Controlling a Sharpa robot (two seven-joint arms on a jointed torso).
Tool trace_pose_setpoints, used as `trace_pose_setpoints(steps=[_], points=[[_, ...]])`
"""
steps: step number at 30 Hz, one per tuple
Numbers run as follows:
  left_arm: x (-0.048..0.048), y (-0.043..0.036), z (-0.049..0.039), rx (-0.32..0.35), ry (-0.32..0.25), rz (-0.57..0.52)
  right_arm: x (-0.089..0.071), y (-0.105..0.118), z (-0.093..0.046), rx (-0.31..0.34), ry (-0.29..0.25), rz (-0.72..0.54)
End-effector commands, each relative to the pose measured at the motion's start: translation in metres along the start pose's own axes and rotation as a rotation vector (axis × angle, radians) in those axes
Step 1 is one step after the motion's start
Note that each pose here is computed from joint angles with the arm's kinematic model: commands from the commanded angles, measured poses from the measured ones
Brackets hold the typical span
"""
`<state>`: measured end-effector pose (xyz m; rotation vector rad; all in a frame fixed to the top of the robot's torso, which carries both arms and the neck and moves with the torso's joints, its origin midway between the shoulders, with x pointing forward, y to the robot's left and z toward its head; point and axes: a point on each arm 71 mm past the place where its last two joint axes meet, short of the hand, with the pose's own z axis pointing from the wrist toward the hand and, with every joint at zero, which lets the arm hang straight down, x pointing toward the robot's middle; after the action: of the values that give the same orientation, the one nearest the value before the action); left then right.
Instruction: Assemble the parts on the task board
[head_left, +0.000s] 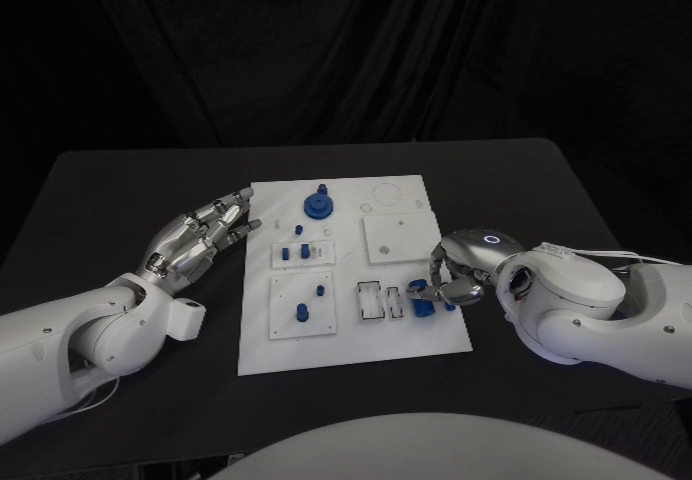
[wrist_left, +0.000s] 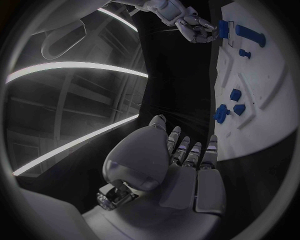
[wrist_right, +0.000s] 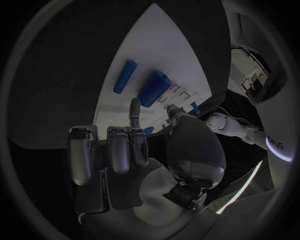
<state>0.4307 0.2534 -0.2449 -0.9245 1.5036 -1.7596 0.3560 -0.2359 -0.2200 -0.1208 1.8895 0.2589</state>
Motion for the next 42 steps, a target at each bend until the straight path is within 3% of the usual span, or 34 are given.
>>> trace_pose_setpoints(steps=[1, 17, 32, 37, 42], points=[[0.0013, -0.0013, -0.0003, 0.030, 0.001, -0.007, 0.004, -0.002, 0.001, 0.035, 0.009, -0.049], [0.0022, 0.0021, -0.0015, 0.013, 0.003, -0.013, 0.025, -0.002, 0.008, 0.039, 0.073, -0.060], [0.0050, 0.0056, -0.0041, -0.004, 0.007, -0.022, 0.032, 0.000, 0.014, 0.026, 0.083, -0.016], [0.0042, 0.0060, -0.0054, -0.008, 0.005, -0.021, 0.032, 0.000, 0.015, 0.023, 0.072, 0.032], [0.0029, 0.0062, -0.0068, -0.009, 0.002, -0.021, 0.028, 0.004, 0.013, 0.008, 0.024, 0.120]])
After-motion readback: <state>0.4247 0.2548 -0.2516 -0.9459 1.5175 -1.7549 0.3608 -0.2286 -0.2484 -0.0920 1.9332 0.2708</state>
